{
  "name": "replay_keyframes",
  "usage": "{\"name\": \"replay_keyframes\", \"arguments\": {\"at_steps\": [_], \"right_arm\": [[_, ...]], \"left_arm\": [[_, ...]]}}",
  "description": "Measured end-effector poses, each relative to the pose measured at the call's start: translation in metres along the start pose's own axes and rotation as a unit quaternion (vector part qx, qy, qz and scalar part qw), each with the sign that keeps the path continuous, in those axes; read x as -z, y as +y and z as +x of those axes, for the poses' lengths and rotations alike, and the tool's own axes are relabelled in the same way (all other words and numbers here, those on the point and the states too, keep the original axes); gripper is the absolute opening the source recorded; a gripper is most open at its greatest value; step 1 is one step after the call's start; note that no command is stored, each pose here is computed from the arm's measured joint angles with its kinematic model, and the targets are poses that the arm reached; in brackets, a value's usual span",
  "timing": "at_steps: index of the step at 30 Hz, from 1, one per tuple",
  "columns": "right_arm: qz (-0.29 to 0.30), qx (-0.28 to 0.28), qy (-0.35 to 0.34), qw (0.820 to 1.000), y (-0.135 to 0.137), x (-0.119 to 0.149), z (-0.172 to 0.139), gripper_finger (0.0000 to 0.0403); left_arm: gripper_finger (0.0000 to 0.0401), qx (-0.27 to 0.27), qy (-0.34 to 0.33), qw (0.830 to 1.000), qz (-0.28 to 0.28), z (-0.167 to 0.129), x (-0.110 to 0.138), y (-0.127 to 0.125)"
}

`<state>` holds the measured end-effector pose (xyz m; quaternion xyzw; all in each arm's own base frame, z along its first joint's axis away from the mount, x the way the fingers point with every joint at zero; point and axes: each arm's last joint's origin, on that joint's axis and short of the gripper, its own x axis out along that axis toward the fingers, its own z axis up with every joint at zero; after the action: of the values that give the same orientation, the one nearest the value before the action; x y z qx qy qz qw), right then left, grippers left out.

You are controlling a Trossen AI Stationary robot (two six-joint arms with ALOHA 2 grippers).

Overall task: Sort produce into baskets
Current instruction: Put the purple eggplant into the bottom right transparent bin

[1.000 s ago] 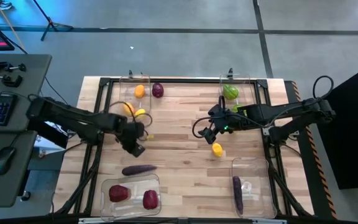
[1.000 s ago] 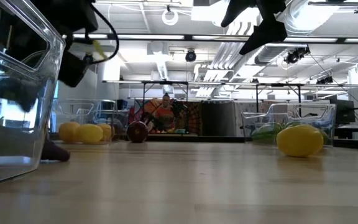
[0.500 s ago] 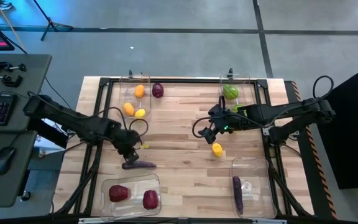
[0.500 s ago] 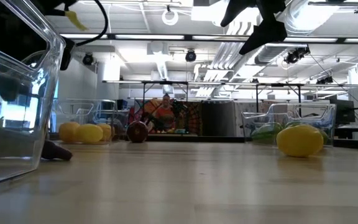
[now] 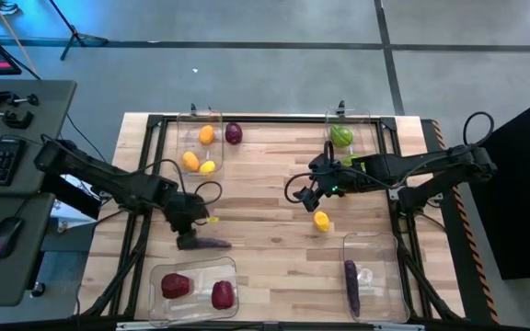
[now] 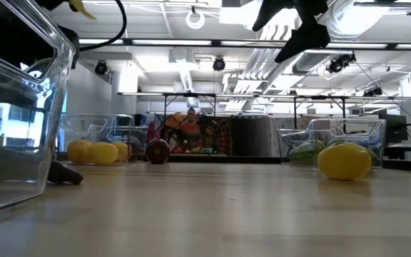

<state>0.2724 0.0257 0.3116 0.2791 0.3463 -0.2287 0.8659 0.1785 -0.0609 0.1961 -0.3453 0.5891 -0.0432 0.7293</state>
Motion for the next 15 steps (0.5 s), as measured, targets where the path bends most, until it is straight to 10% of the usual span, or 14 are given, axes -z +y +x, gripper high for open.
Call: {"name": "replay_keyframes", "arguments": {"at_steps": [15], "right_arm": [[0.045,0.015,-0.018,0.999,-0.0009,-0.001,-0.0001,0.0397]], "left_arm": [[0.0263,-0.069,-0.02,0.985,0.156,0.0076,0.0046,-0.0014]]}}
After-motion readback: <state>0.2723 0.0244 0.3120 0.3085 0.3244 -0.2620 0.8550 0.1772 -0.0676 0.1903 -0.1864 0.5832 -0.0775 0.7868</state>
